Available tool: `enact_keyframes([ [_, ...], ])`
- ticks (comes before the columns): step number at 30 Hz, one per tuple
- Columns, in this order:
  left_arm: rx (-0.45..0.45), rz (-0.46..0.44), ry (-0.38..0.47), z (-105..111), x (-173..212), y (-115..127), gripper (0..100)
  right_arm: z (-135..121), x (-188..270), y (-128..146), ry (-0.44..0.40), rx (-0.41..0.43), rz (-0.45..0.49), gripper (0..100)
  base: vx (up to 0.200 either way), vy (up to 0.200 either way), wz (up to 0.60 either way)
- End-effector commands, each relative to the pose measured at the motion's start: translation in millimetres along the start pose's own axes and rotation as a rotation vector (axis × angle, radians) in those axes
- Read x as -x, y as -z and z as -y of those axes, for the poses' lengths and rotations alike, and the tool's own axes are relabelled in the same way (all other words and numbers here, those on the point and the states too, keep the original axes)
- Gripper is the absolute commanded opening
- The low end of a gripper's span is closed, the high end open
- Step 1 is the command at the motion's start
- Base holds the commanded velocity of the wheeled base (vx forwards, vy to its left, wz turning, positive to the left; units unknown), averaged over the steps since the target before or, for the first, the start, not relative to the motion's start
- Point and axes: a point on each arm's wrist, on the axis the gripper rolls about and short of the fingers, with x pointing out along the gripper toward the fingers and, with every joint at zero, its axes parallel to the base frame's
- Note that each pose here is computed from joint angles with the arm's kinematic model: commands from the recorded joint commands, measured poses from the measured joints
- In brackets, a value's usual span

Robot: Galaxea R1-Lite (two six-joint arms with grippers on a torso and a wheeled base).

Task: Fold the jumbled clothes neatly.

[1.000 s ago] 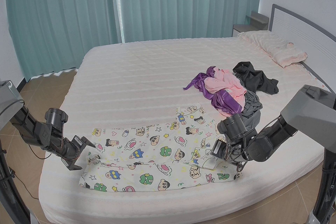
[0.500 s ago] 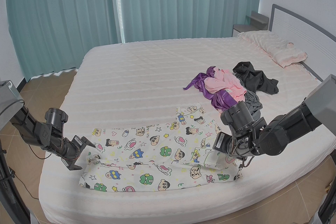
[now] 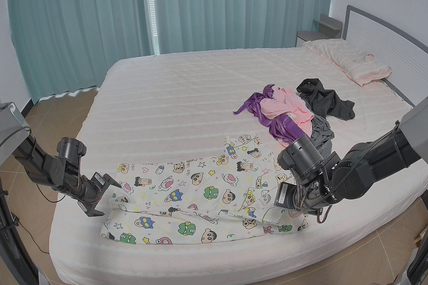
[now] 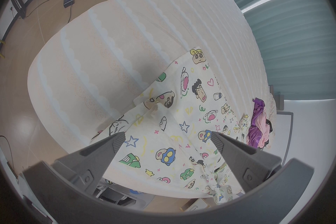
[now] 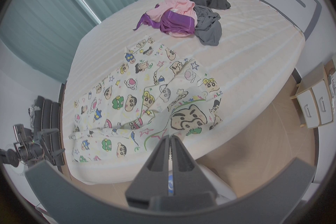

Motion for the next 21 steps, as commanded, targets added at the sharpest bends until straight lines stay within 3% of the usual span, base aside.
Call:
enact_keyframes([
  [1, 0.001, 0.000, -0.001, -0.3, -0.3, -0.2, 100, -4.6, 4.0, 3.2, -0.015, 0.015, -0.001, 0, 0.000, 0.000, 0.00],
  [9, -0.001, -0.001, -0.001, 0.0, -0.4, 0.2, 100, -10.4, 7.2, -1.8, -0.003, 0.019, -0.011, 0, 0.000, 0.000, 0.00],
  [15, 0.000, 0.000, -0.003, -0.5, -0.7, -0.2, 100, -5.6, 4.4, 13.0, 0.047, 0.058, -0.072, 0, 0.000, 0.000, 0.00],
  [16, 0.001, -0.001, -0.004, -0.7, -1.1, -0.2, 100, -3.3, 2.6, 16.7, 0.067, 0.068, -0.089, 100, 0.000, 0.000, 0.00],
  [21, 0.001, -0.002, -0.005, -0.9, -1.6, -0.2, 100, -0.9, 12.8, 23.3, 0.065, 0.092, -0.118, 100, 0.000, 0.000, 0.00],
])
